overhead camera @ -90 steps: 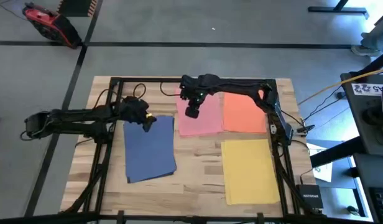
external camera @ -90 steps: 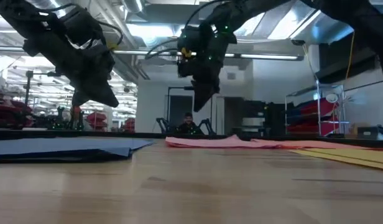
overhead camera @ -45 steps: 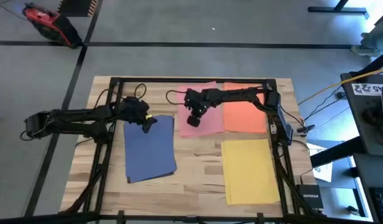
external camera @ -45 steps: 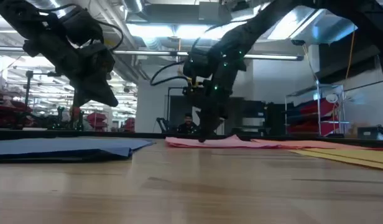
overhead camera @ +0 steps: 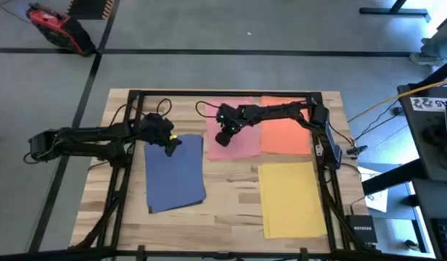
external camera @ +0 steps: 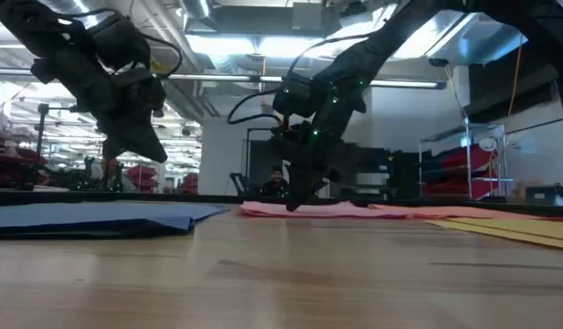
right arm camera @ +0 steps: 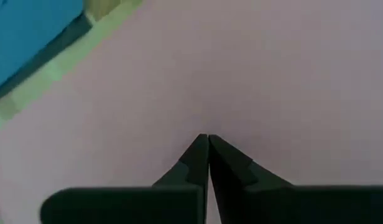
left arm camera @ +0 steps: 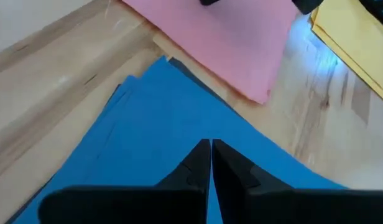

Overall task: Organize paper
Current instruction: Put all of the pink paper at the upper middle of the table, then put all of the blue paper at the lower center of the table

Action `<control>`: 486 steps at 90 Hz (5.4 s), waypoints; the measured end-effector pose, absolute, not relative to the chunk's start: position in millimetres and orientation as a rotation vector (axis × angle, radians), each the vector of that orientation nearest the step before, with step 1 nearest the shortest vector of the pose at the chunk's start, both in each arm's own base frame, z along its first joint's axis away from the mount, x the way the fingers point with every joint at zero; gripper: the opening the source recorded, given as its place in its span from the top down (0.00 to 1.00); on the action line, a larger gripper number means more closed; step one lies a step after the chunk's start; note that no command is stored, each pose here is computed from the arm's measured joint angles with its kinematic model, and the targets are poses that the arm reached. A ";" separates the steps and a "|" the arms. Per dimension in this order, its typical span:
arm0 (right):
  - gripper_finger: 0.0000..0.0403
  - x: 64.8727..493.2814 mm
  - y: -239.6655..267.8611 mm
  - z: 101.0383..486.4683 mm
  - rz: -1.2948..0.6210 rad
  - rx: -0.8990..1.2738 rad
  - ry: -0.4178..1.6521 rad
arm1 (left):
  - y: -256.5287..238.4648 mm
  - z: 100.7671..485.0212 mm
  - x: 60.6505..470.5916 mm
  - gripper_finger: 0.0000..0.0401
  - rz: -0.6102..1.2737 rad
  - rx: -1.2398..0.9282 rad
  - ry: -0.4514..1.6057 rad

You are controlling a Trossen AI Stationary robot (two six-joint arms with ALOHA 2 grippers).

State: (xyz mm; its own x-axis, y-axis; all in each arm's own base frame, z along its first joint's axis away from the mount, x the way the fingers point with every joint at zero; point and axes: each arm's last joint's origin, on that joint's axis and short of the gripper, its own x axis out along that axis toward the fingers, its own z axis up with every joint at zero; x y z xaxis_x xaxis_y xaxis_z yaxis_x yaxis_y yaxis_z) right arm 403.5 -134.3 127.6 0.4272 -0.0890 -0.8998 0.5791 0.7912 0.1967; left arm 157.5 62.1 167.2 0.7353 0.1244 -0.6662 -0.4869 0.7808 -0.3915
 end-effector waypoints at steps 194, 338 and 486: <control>1.00 410.0 19.9 208.0 -0.044 0.249 0.864 | 19.9 172.2 172.3 1.00 0.080 -0.571 0.670; 1.00 462.7 164.9 115.1 0.150 0.279 0.793 | -12.5 153.5 185.7 1.00 0.274 -0.529 0.713; 1.00 467.5 162.5 99.0 0.026 0.354 0.793 | -14.8 151.7 183.8 1.00 0.260 -0.515 0.745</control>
State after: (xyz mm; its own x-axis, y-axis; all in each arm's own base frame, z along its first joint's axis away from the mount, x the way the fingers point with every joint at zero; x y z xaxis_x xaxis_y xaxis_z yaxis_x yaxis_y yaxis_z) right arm 467.5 162.5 99.0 0.7044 0.1546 -0.6928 0.1088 0.9410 0.3206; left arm 183.8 -14.8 151.7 0.7110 0.0450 -0.7017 -0.4012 0.8456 -0.3523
